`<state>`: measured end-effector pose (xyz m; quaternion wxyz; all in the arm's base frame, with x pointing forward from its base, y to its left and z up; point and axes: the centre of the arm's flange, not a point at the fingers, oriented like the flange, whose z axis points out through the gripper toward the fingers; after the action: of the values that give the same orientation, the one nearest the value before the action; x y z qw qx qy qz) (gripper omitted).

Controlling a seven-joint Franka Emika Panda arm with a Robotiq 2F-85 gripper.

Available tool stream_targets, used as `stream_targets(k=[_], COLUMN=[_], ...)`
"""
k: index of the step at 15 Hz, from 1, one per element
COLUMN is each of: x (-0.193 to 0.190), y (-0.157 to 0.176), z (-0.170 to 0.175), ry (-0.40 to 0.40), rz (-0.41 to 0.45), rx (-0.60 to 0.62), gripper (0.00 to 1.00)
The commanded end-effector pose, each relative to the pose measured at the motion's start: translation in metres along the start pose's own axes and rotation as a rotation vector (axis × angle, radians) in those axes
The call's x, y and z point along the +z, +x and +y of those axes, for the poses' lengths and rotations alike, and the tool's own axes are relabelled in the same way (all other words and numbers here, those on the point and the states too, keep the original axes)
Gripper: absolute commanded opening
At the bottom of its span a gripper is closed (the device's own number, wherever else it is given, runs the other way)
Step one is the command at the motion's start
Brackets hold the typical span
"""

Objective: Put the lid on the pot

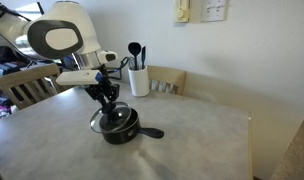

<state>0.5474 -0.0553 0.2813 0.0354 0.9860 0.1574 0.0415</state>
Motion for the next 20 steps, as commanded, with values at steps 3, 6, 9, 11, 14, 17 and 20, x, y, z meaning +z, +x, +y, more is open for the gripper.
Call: stream_targets(k=[3,6,9,11,14,17,20], x=[0.003,-0.004,-0.012,-0.014,-0.017,-0.015,-0.004], y=[-0.031,-0.029,-0.024,-0.015,-0.003,0.009,0.022], z=[0.029,0.04,0.05,0.054,0.058,0.06,0.058], ry=[0.054,0.088,0.121,0.126,0.13,0.125,0.117], rz=[0.039,0.016,-0.015,-0.054,-0.088,-0.107,-0.11], rx=[0.016,-0.007,-0.064,-0.104,-0.149,-0.19,-0.228], gripper=[0.13,0.13,0.13,0.13,0.13,0.13,0.13])
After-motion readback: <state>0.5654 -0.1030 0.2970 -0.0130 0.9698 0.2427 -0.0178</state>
